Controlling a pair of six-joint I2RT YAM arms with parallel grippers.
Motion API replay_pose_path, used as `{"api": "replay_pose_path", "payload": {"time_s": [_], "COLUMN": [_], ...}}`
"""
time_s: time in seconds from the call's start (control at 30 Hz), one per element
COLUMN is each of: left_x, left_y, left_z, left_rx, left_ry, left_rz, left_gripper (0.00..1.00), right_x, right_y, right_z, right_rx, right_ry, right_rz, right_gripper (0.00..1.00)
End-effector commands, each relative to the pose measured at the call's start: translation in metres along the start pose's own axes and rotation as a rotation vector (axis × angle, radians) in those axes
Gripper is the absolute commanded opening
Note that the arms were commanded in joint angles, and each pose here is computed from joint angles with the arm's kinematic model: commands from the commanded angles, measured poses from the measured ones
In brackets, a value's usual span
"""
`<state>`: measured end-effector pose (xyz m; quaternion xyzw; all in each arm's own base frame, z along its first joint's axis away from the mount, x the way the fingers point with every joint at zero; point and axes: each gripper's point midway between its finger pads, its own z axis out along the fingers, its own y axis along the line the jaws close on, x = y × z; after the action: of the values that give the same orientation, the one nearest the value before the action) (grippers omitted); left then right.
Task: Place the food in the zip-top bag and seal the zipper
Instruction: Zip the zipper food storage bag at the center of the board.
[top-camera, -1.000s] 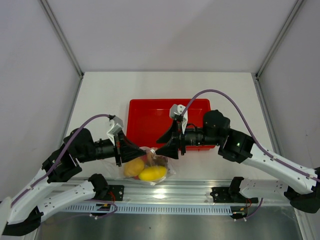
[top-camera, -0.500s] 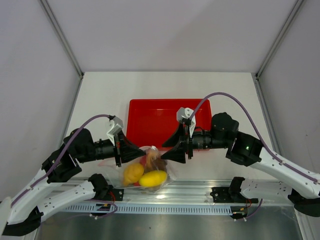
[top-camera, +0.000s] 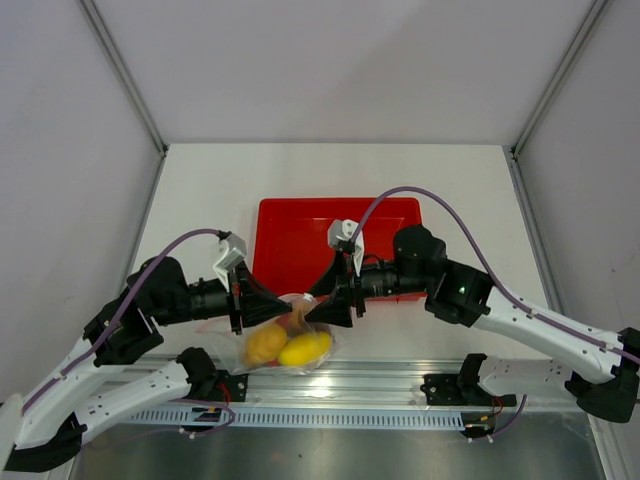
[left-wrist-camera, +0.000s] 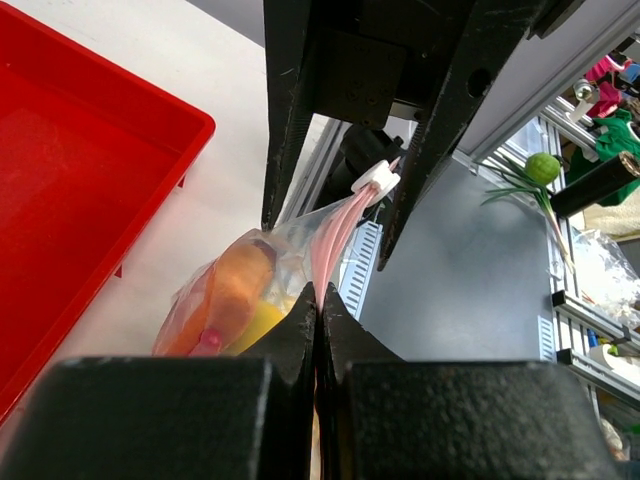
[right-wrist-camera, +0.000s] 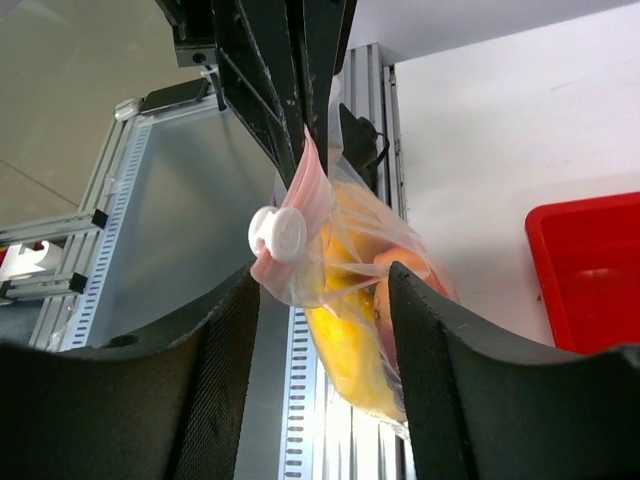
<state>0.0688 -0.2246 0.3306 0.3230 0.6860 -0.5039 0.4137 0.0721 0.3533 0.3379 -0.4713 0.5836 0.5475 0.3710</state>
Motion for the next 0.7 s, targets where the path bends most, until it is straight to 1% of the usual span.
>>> {"api": "replay_pose_path", "payload": {"time_s": [0.0, 0.17, 0.3, 0.33, 0.4, 0.47, 0.67], "left_x": [-0.022, -0.021, -0.021, -0.021, -0.020, -0.018, -0.007], "left_y": [-0.020, -0.021, -0.023, -0.024, -0.024, -0.023, -0.015], "left_z": [-0.004, -0.004, -0.004, -0.005, -0.005, -0.005, -0.007], "left_rx": [0.071, 0.084, 0.092, 0.096, 0.099, 0.096, 0.065], "left_ry": [-0.067, -0.061, -0.060, -0.059, -0.058, -0.052, -0.034], "left_rz": [0.015, 0.017, 0.021, 0.022, 0.022, 0.022, 0.038], "left_gripper": [0.01, 0.01, 0.00, 0.01, 0.00, 0.01, 0.01], "right_x": [-0.018, -0.014, -0.011, -0.011, -0.017, -0.020, -0.022], "right_y": [0.006, -0.001, -0.003, -0.003, -0.002, -0.003, -0.003], "right_z": [0.003, 0.007, 0.011, 0.011, 0.011, 0.012, 0.011], "right_rx": [-0.029, -0.026, -0.038, -0.039, -0.049, -0.045, -0.058], "right_ry": [-0.074, -0.073, -0.070, -0.073, -0.101, -0.113, -0.129], "right_rz": [-0.061, -0.063, -0.059, -0.058, -0.062, -0.051, -0.002], "right_gripper": [0.55, 0.50, 0.38, 0.35, 0.21, 0.00, 0.00]}}
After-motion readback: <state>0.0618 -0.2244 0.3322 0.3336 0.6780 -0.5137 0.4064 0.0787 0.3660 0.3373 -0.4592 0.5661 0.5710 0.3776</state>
